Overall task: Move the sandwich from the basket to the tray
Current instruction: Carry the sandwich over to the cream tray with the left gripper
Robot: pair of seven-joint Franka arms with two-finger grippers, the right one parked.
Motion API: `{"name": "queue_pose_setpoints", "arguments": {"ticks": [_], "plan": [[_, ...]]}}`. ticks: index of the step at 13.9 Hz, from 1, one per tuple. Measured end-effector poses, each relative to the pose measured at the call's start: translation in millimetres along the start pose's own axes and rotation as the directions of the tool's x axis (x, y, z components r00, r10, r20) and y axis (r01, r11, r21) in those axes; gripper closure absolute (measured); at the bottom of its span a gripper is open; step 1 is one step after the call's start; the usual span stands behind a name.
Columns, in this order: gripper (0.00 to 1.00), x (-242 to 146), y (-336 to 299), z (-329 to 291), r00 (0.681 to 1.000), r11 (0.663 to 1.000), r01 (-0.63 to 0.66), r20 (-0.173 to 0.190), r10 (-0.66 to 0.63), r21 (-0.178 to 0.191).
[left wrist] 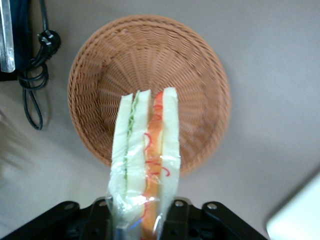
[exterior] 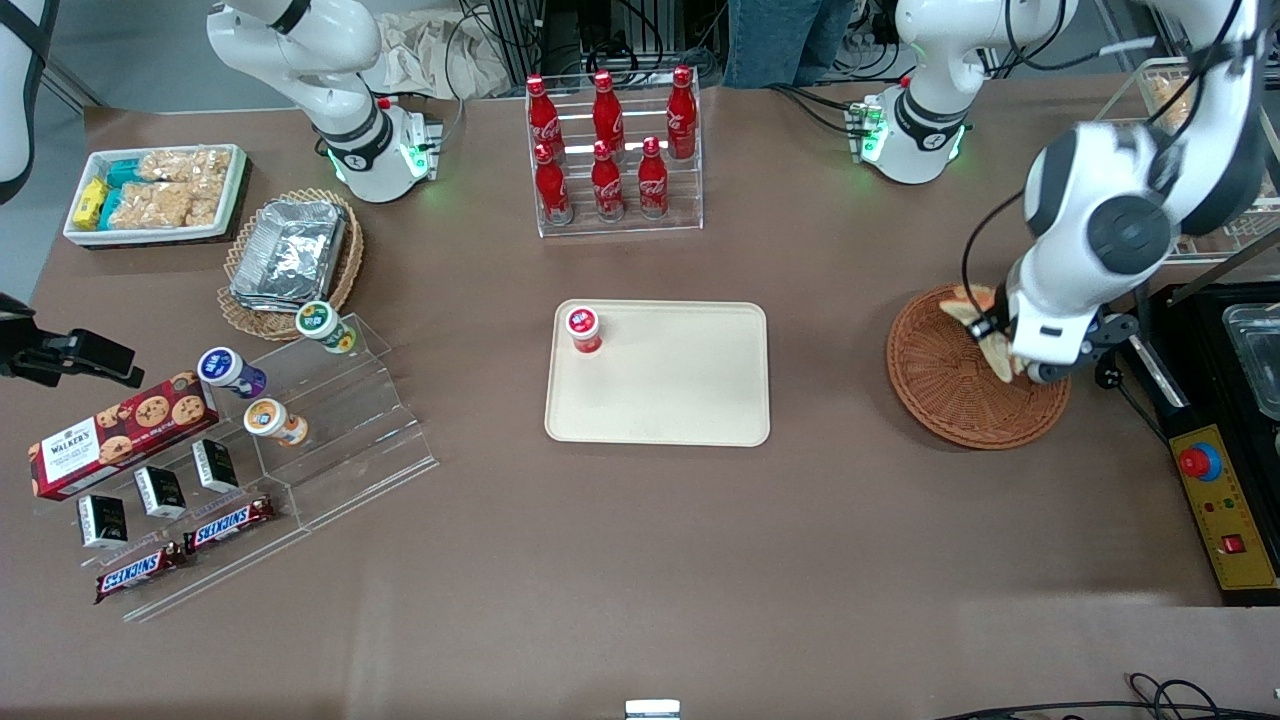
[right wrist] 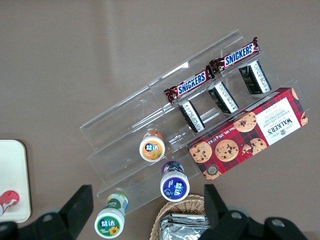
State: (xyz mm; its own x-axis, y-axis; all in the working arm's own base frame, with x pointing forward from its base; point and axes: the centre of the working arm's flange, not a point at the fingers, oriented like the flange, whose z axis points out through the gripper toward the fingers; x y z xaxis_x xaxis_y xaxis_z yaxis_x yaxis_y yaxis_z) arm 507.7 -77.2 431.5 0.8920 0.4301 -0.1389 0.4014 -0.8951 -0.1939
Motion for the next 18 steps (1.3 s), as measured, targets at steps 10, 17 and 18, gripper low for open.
{"name": "queue_pose_setpoints", "arguments": {"ticks": [10,17,18], "plan": [[0.75,-121,201,8,0.899,0.856,-0.435,-0.176,0.4,-0.28],[0.75,-142,237,149,0.832,0.833,-0.537,-0.246,0.498,-0.133],[0.75,-143,239,159,0.83,0.839,-0.534,-0.254,0.497,-0.102]]}}
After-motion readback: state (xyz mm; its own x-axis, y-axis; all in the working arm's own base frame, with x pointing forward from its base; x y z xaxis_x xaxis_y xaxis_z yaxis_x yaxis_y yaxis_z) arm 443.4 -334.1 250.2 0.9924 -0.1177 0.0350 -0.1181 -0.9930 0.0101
